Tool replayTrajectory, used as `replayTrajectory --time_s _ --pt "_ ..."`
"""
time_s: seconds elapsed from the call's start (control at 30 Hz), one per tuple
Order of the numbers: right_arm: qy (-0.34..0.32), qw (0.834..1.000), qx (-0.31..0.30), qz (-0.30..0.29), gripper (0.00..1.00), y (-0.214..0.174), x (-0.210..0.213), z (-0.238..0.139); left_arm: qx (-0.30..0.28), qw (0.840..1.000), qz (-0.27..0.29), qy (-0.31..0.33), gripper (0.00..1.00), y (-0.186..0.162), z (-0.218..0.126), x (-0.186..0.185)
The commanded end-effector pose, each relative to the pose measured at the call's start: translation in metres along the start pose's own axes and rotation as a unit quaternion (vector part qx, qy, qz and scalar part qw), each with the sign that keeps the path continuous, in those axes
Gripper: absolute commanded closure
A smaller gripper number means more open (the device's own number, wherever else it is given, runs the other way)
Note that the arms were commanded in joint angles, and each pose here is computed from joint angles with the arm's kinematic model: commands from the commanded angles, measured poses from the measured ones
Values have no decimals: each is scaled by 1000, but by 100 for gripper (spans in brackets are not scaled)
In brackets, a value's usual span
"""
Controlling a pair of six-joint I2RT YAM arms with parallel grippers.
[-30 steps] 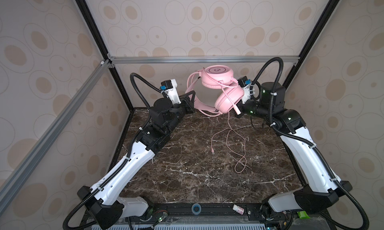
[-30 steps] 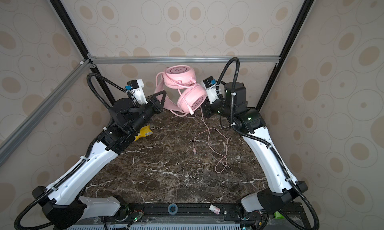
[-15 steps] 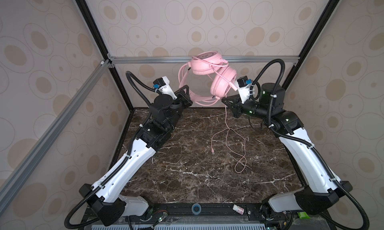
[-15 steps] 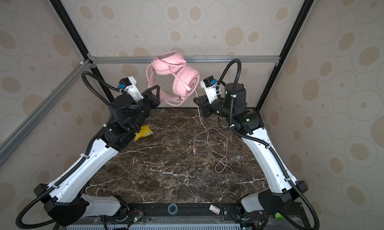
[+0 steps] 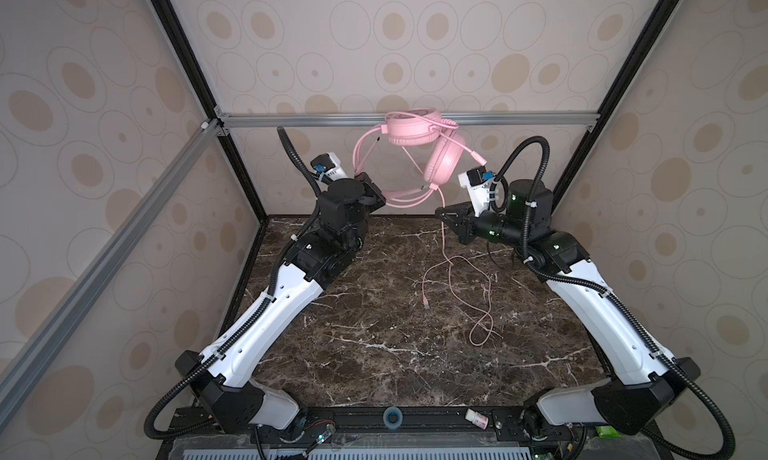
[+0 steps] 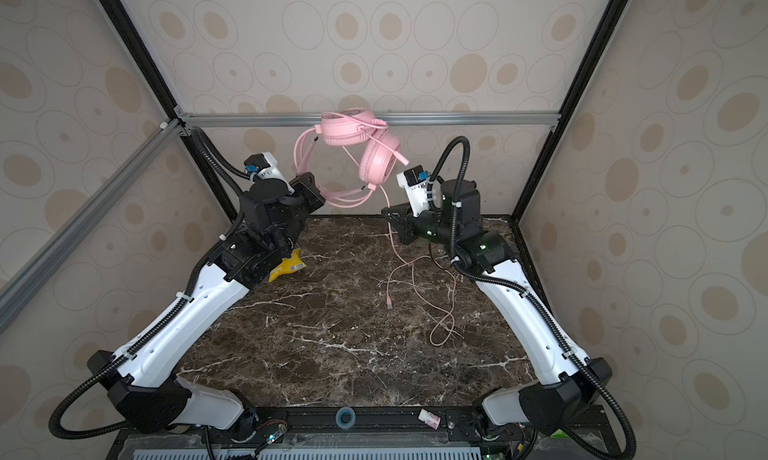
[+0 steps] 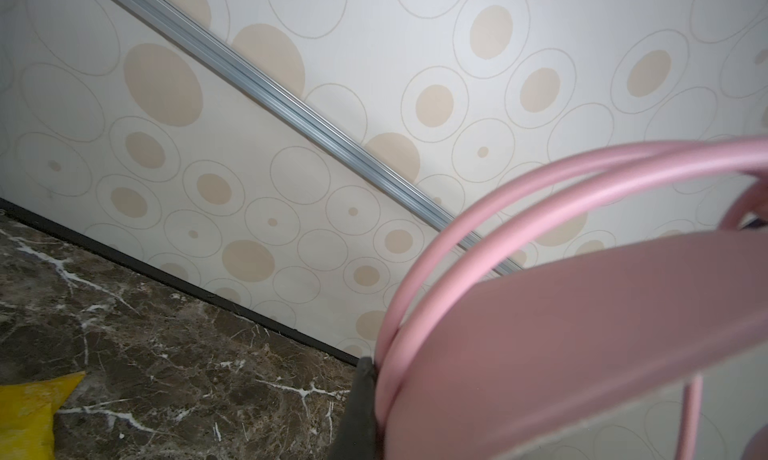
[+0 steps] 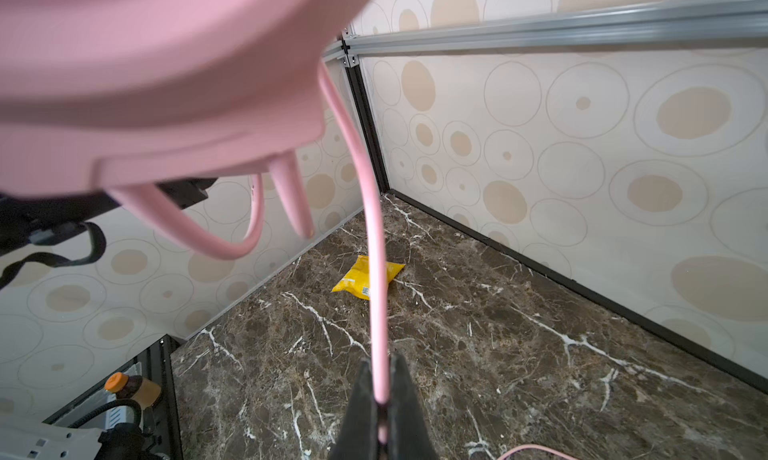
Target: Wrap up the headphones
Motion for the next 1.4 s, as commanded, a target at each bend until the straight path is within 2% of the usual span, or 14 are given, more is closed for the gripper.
replayTrajectory --time_s 0.0,0.27,0.4,0.57,0.73,1.0,1.2,1.37 --pt "26 999 -25 18 100 4 10 -8 -72 997 -27 28 100 45 -16 -4" --pt "13 999 8 42 100 -9 7 -1 -52 989 75 120 100 46 1 -8" --pt "8 997 27 71 100 -21 3 5 -48 983 101 144 100 42 3 -8" --pt "34 994 13 104 100 -29 0 12 -47 976 133 168 100 37 4 -10" --pt "76 989 11 127 100 -28 1 21 -59 961 186 195 100 33 3 -12" --pt "126 978 11 165 100 -30 1 32 -66 927 268 255 100 27 7 -22" --pt "149 970 24 189 100 -31 0 39 -60 913 301 268 100 20 15 -25" --pt "168 962 35 212 100 -33 -2 46 -47 917 310 245 100 10 22 -28"
Point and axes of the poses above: each gripper's point midway between its finger pads, its own z axis out along the fingers, its own x axis along the line the jaws close on, y = z × x, the point moved 10 cm from there along -z, back along the fingers, and after that the axes turned 12 degrees about z, right-handed, at the moved point
